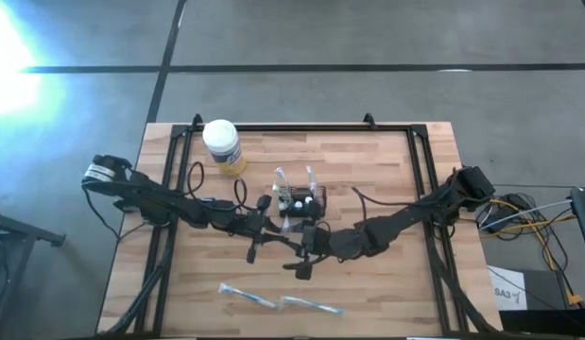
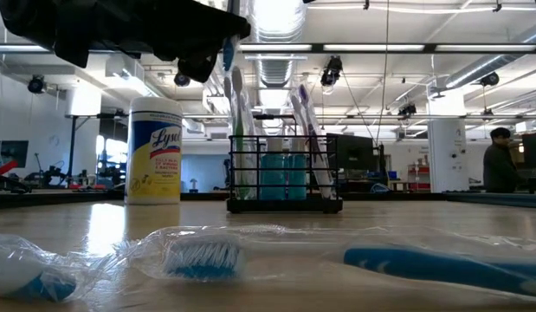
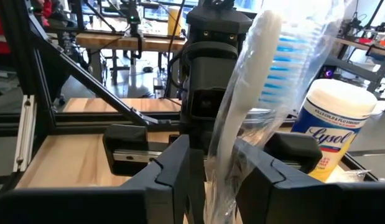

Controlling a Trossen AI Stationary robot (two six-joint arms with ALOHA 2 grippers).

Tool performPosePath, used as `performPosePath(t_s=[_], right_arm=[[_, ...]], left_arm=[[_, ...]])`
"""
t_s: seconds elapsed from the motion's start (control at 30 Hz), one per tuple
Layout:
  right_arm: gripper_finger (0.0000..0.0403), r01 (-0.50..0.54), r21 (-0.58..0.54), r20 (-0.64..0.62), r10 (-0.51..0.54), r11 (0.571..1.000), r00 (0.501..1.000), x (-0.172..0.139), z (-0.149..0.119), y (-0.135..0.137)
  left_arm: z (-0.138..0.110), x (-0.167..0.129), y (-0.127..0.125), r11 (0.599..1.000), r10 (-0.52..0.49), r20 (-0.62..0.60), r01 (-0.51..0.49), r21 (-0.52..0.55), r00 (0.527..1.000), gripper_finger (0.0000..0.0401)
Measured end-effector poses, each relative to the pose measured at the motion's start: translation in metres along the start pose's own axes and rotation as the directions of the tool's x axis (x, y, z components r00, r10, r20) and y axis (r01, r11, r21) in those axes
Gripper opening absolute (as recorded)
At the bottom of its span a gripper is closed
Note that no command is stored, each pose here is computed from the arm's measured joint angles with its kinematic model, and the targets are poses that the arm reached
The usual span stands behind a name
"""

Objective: Pick & Place toothbrushing station
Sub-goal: Put the top blue toothbrush into the wire organizer

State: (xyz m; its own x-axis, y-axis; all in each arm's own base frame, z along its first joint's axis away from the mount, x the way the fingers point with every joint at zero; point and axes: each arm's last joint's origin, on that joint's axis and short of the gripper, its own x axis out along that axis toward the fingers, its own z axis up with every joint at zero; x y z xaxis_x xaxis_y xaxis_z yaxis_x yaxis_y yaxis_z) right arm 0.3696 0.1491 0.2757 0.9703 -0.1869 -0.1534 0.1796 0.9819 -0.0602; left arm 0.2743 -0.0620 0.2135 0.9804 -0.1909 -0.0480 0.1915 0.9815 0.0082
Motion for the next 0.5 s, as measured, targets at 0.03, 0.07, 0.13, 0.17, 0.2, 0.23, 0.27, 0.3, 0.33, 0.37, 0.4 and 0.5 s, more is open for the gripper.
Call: performPosePath(t_s=[0.03,0.07,0.13,0.17,0.2,0.23,0.27,0.3,0.33,0.37,0.4,0.5], right_arm=[[0.0100,0.000,-0.001,0.001,0.000,1.000,1.000,-0.0004,0.0003,-0.0003],[0.0101,0.000,-0.008,0.000,0.000,1.000,1.000,-0.0008,0.0005,-0.0005],[0.0102,0.000,-0.014,0.002,0.000,1.000,1.000,-0.0009,0.0008,-0.0005],[0.0100,0.000,-0.019,0.002,0.000,1.000,1.000,-0.0009,0.0008,-0.0006],[0.0098,0.002,-0.022,0.003,-0.002,1.000,1.000,-0.0009,0.0009,-0.0006],[0.0094,0.005,-0.023,0.005,-0.005,1.000,1.000,-0.0009,0.0011,-0.0007],[0.0089,0.006,-0.023,0.009,-0.006,1.000,1.000,-0.0009,0.0014,-0.0007],[0.0083,0.007,-0.027,0.011,-0.006,1.000,1.000,-0.0009,0.0016,-0.0007],[0.0075,0.007,-0.031,0.012,-0.006,0.999,1.000,-0.0009,0.0017,-0.0007],[0.0066,0.007,-0.036,0.012,-0.007,0.999,1.000,-0.0009,0.0017,-0.0007],[0.0056,0.008,-0.041,0.012,-0.007,0.999,1.000,-0.0009,0.0017,-0.0008],[0.0021,0.006,-0.068,0.009,-0.006,0.998,1.000,-0.0009,0.0014,-0.0007]], left_arm=[[0.0000,0.0000,0.0000,1.000,0.001,0.001,-0.001,0.000,1.000,0.0027],[0.0003,0.0000,0.0001,1.000,0.003,0.002,-0.003,0.000,1.000,0.0027],[0.0009,-0.0003,0.0001,1.000,0.003,0.006,-0.003,0.000,1.000,0.0027],[0.0011,-0.0003,0.0001,1.000,0.003,0.007,-0.003,0.000,1.000,0.0027],[0.0011,-0.0003,0.0001,1.000,0.003,0.007,-0.003,0.000,1.000,0.0027],[0.0011,-0.0003,0.0001,1.000,0.003,0.008,-0.003,0.000,1.000,0.0027],[0.0013,-0.0003,0.0001,1.000,0.003,0.010,-0.003,0.000,1.000,0.0027],[0.0016,-0.0004,0.0001,1.000,0.002,0.012,-0.002,0.000,1.000,0.0027],[0.0017,-0.0004,0.0001,1.000,0.002,0.012,-0.002,0.001,1.000,0.0027],[0.0018,-0.0005,0.0000,1.000,0.000,0.013,0.000,0.001,1.000,0.0027],[0.0018,-0.0005,0.0000,1.000,-0.001,0.012,0.001,0.001,1.000,0.0027],[0.0014,-0.0005,-0.0001,1.000,-0.004,0.008,0.004,0.001,1.000,0.0028]])
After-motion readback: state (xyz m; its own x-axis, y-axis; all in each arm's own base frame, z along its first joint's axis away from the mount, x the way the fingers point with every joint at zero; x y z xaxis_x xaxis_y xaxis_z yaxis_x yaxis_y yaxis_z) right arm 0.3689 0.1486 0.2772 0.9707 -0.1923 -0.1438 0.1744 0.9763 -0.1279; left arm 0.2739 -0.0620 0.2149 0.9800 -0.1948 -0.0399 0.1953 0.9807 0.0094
